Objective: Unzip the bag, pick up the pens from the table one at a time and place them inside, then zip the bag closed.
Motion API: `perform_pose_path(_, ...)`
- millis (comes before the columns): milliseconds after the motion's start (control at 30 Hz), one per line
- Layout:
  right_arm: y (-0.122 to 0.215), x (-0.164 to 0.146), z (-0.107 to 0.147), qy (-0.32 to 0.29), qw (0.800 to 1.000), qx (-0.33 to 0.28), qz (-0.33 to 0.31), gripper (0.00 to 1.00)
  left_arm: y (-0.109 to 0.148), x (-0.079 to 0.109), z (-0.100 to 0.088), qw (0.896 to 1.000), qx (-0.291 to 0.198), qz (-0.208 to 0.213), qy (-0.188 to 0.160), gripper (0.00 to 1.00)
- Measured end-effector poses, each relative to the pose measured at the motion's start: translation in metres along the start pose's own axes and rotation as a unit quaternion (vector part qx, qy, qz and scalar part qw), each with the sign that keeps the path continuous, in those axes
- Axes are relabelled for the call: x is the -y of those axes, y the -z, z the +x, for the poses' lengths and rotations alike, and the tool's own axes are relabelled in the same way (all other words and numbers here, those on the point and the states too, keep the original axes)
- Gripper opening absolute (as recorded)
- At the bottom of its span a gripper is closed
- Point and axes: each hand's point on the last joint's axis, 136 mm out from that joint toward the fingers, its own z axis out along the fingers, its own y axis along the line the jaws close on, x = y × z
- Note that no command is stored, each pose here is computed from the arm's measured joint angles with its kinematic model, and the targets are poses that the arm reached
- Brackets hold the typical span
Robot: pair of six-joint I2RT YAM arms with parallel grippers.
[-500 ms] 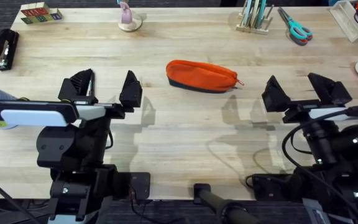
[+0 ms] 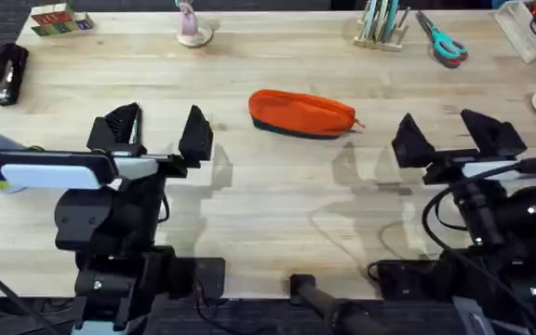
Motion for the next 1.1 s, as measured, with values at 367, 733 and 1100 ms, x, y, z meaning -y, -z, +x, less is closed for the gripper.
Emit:
perform_pose_path(367,0.005,0.004,0.0,0.001,1.0,-0.024,0.011,0.996,0.004,-0.007,-0.013,1.0,-0.001,-0.022,-0.002,0.993)
perform_pose_path(733,0.019,0.013,-0.068,0.013,0.997,-0.071,0.039,0.995,-0.004,-0.014,-0.085,0.999,-0.033,-0.039,-0.004,0.993)
perform_pose_path(1100,-0.02,0.007,-0.135,0.014,0.985,-0.17,0.02,0.996,-0.05,0.009,-0.107,0.976,-0.208,0.04,-0.049,0.993)
